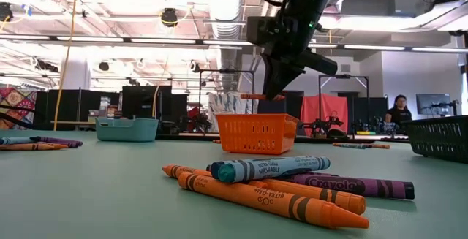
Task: Sort crayons
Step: Put the orange crayon into the orange bin, then put the blue crayon into the blue bin
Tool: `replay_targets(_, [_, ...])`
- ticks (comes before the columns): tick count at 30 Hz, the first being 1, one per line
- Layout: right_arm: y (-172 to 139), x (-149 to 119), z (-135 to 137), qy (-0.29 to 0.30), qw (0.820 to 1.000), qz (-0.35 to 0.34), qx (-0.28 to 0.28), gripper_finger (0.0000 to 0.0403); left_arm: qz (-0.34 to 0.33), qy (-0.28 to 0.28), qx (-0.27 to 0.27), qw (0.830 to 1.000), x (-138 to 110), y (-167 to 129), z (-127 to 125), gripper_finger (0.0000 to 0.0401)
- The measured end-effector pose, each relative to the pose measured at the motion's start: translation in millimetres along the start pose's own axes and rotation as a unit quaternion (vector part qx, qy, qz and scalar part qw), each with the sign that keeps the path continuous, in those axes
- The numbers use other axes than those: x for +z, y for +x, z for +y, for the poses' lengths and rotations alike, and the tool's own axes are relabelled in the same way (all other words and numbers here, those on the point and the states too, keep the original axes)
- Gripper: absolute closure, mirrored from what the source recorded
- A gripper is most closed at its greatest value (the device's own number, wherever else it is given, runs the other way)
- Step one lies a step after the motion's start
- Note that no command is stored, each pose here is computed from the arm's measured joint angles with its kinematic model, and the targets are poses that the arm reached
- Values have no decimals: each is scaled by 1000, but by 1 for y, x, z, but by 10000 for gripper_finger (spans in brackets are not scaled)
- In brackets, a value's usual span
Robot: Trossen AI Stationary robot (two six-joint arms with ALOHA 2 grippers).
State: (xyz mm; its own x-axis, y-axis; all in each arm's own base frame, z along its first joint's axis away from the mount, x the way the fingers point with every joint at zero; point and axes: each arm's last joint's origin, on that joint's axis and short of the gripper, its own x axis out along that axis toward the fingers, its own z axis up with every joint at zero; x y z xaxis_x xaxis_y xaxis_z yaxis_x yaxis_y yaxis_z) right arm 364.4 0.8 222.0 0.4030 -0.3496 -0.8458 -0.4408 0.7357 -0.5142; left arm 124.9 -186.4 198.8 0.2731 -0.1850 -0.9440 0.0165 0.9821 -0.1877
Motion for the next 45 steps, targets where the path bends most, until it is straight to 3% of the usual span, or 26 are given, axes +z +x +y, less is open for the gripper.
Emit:
replay_targets(9, [1,-1,-4,8,1000,-9,0,340,0,-4,-2,1000,-1,0,-1,301])
replay_targets(19, [-2,4,3,5,1000,-15,2,339,-38,21,-71,997,7,-1,-14,301])
replay_targets(29, [-4,7,8,20,1000,-19,14,339,39,42,-35,998,-1,32,-24,301])
replay_targets(45, [-4,7,8,35,999,-19,14,339,62,91,5,994,-2,54,-37,303])
